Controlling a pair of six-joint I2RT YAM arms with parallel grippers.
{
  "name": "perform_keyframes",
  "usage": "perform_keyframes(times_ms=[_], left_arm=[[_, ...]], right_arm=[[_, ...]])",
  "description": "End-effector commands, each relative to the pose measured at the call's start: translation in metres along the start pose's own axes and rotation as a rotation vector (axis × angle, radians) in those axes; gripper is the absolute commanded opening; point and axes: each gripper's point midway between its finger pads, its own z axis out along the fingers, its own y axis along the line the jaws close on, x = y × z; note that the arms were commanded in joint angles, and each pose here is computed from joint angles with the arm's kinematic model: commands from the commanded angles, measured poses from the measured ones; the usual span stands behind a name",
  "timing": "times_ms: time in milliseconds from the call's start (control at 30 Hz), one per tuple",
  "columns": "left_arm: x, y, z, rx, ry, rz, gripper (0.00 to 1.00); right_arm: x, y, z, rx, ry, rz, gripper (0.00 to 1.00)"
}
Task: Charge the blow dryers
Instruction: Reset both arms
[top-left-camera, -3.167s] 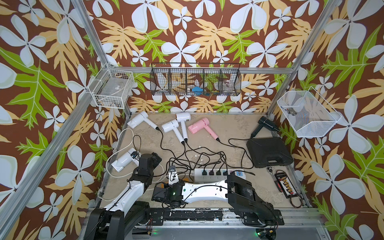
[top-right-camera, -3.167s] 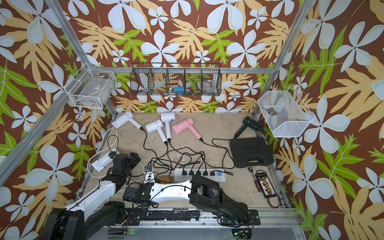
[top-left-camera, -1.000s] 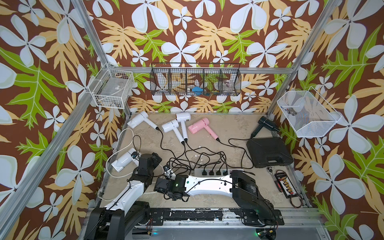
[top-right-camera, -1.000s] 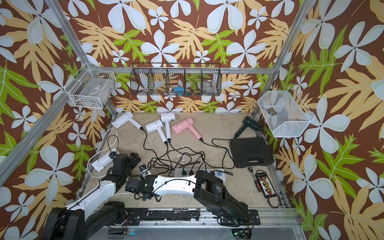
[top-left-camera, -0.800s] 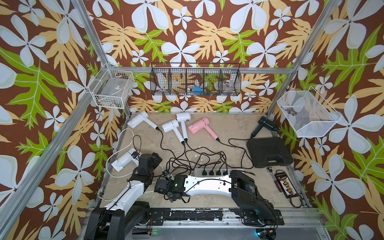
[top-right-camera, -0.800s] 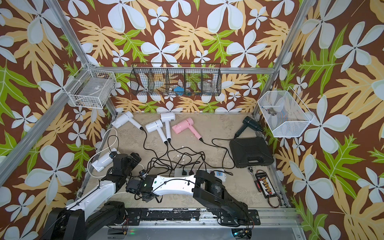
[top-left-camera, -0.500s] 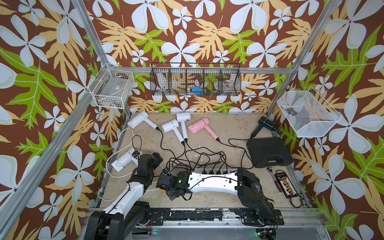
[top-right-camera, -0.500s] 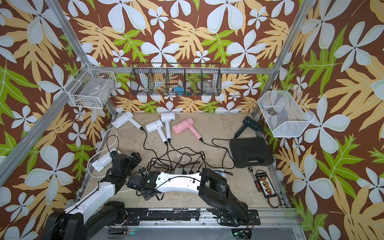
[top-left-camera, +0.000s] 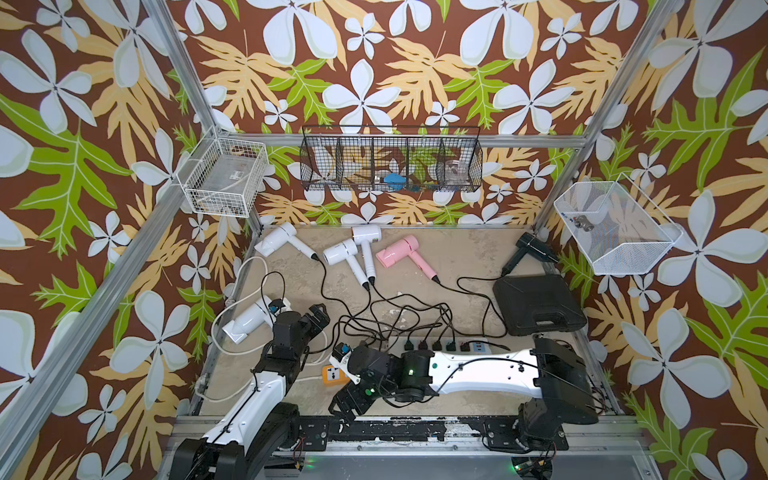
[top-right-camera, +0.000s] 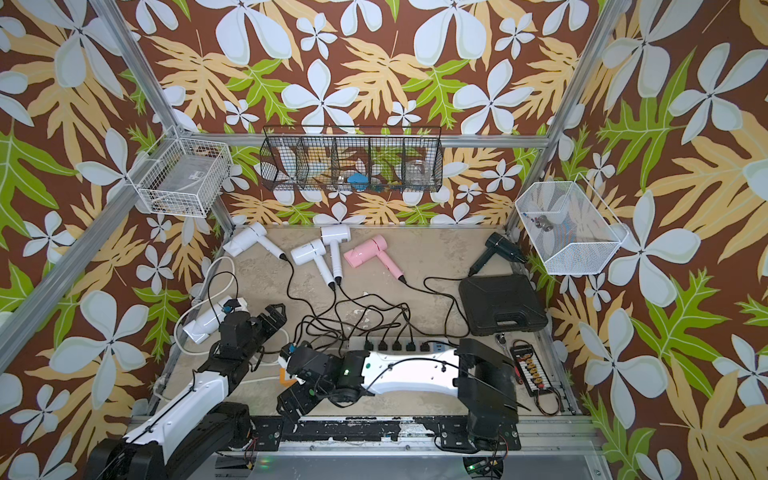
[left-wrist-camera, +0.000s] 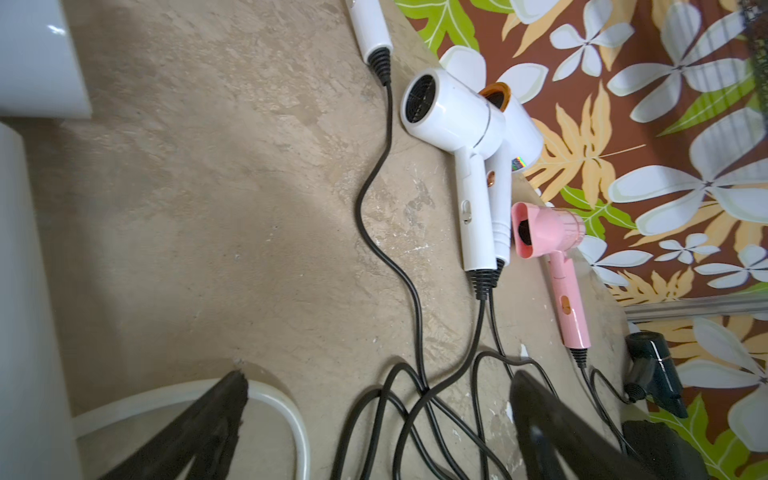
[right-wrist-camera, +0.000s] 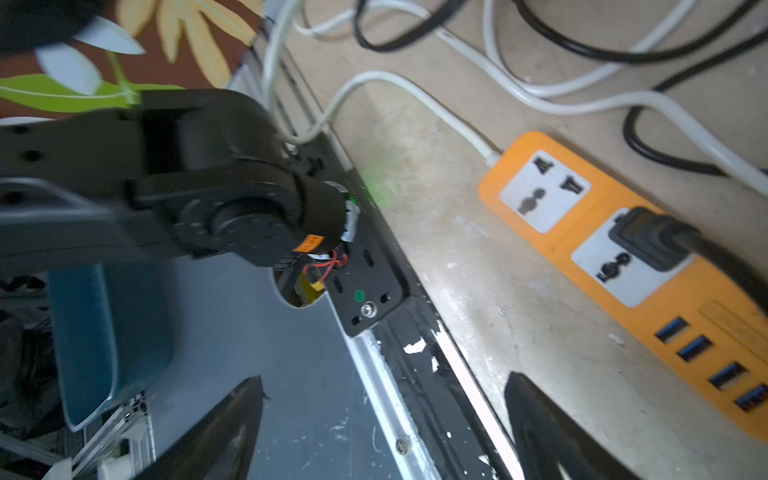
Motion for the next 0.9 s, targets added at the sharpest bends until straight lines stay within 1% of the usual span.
perform_keyframes(times_ms=[0,67,133,233,467,600,700,800,867], left_arm=[[-0.002,-0.025,-0.006,0.127,-0.010,0.039,1.00],[-0.003,-0.034,-0.011,0.167,-0.023,0.051,1.00],[-0.003,-0.044,-0.017,0.216,-0.029,0.063,1.00],[-0.004,-0.062,-0.029,0.301,-0.045,0.083,1.00],[-0.006,-0.096,-0.060,0.454,-0.108,0.132,1.00],[-0.005,-0.106,-0.073,0.511,-0.134,0.159,1.00],[-0.004,-0.114,-0.079,0.540,-0.149,0.194,1.00],[-0.003,-0.121,-0.085,0.558,-0.163,0.227,1.00],[-0.005,-0.124,-0.089,0.558,-0.181,0.247,1.00]], right_arm=[[-0.025,0.028,-0.023,-0.112,-0.142,-0.114,0.96],[-0.029,0.030,-0.039,-0.119,-0.199,-0.149,0.96],[-0.034,0.027,-0.055,-0.095,-0.260,-0.176,0.97],[-0.042,0.007,-0.077,0.013,-0.359,-0.188,1.00],[-0.054,-0.043,-0.123,0.219,-0.530,-0.186,1.00],[-0.062,-0.072,-0.154,0.310,-0.603,-0.163,1.00],[-0.068,-0.088,-0.181,0.380,-0.655,-0.182,1.00],[-0.073,-0.104,-0.212,0.494,-0.700,-0.214,1.00],[-0.074,-0.119,-0.236,0.588,-0.730,-0.213,1.00]])
